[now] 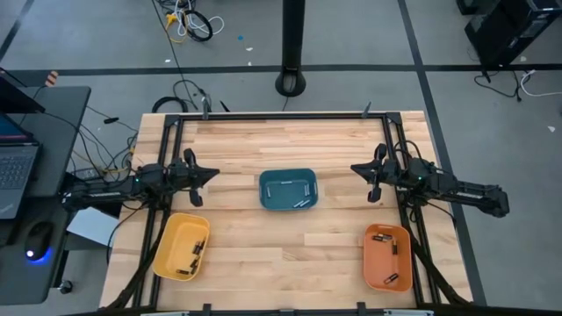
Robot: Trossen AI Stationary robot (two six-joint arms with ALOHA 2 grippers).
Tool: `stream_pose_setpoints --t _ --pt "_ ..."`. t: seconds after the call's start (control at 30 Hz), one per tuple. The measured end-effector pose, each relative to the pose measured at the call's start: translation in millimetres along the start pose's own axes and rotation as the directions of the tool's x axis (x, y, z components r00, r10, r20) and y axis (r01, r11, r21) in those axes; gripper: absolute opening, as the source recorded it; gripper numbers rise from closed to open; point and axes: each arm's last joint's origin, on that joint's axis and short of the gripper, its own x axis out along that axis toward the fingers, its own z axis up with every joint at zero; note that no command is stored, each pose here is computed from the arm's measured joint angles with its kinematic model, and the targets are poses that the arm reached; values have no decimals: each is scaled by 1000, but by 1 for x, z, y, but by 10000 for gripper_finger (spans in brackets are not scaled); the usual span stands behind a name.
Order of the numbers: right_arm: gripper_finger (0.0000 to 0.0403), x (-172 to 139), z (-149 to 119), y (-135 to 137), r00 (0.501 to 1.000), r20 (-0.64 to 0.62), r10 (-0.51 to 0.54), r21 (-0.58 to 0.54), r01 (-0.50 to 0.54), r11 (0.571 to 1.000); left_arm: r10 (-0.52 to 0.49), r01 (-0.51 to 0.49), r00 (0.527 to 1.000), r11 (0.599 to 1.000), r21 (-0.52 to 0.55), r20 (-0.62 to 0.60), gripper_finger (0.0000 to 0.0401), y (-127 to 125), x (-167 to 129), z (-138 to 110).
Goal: Sort batteries
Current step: Return to Home Position
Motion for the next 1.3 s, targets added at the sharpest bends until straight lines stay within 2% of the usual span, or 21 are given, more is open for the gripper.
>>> stream_pose_setpoints --t 0.17,0.27,0.53,1.3 --pt "24 0 0 0 1000 0 -1 -69 1 998 38 -38 999 999 -19 9 14 1 0 1" --pt "22 0 0 0 1000 0 -1 -68 1 998 39 -39 999 998 -50 11 14 1 0 1" --pt "27 0 0 0 1000 0 -1 -17 1 1000 39 -38 999 998 -53 16 15 1 0 1" --pt "25 0 0 0 1000 0 -1 -16 1 1000 37 -35 999 998 -55 21 15 1 0 2"
